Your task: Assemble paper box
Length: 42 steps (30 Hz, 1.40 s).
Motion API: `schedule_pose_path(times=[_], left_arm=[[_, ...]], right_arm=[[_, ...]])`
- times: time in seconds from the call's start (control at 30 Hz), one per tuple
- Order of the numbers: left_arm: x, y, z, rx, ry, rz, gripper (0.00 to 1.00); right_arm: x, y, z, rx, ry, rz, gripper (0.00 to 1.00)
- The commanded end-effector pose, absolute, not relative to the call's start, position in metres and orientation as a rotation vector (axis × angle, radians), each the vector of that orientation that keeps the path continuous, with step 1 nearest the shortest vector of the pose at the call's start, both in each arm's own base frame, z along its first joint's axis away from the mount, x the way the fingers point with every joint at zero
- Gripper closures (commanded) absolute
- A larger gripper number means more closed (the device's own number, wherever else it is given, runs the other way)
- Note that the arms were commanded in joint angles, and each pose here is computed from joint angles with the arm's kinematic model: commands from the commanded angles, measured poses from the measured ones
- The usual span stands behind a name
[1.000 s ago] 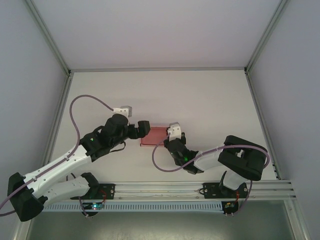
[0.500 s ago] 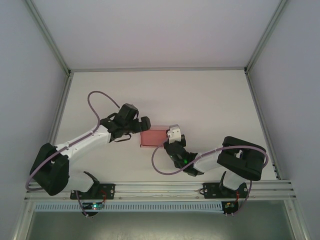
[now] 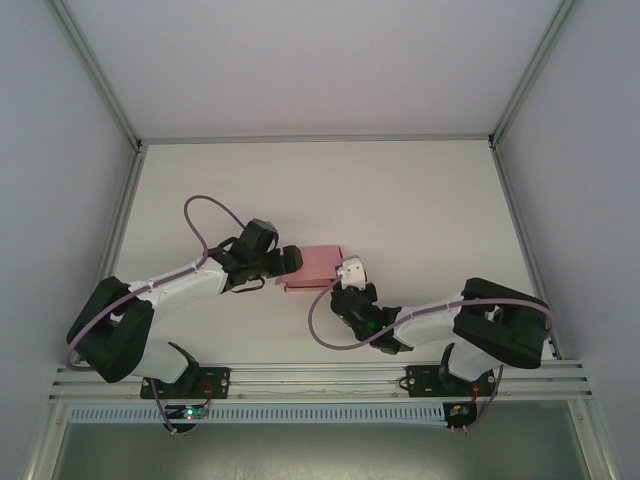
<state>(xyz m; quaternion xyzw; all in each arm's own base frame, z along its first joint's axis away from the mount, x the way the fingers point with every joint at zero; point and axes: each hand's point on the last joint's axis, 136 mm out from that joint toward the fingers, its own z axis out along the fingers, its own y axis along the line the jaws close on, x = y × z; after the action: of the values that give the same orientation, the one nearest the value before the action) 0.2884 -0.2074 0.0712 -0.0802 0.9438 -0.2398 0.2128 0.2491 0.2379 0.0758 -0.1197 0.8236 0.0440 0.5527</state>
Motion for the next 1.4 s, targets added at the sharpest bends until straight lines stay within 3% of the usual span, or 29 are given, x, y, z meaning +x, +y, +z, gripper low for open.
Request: schedule_pose_path(times=[0.0, 0.37, 0.47, 0.8, 1.07, 1.37], left_arm=[[0.289, -0.203, 0.061, -0.251, 2.627, -0.653, 0.12], [0.294, -0.211, 0.051, -0.234, 2.620, -0.690, 0.20], [0.296, -0.215, 0.049, -0.220, 2.619, -0.712, 0.23], [0.296, -0.222, 0.042, -0.182, 2.589, -0.782, 0.34], [0.299, -0.220, 0.034, -0.189, 2.590, -0.851, 0.58], [0.296, -0.221, 0.034, -0.172, 2.538, -0.964, 0.72]], right_arm=[[0.237, 0.237, 0.071, -0.294, 2.003, 0.151, 0.54], [0.196, 0.202, 0.061, -0.325, 2.189, 0.269, 0.19], [0.186, 0.191, 0.065, -0.296, 2.197, 0.331, 0.02], [0.202, 0.176, 0.093, -0.200, 2.202, 0.466, 0.02], [0.230, 0.176, 0.100, -0.138, 2.247, 0.542, 0.02], [0.250, 0.191, 0.091, -0.129, 2.330, 0.646, 0.02]])
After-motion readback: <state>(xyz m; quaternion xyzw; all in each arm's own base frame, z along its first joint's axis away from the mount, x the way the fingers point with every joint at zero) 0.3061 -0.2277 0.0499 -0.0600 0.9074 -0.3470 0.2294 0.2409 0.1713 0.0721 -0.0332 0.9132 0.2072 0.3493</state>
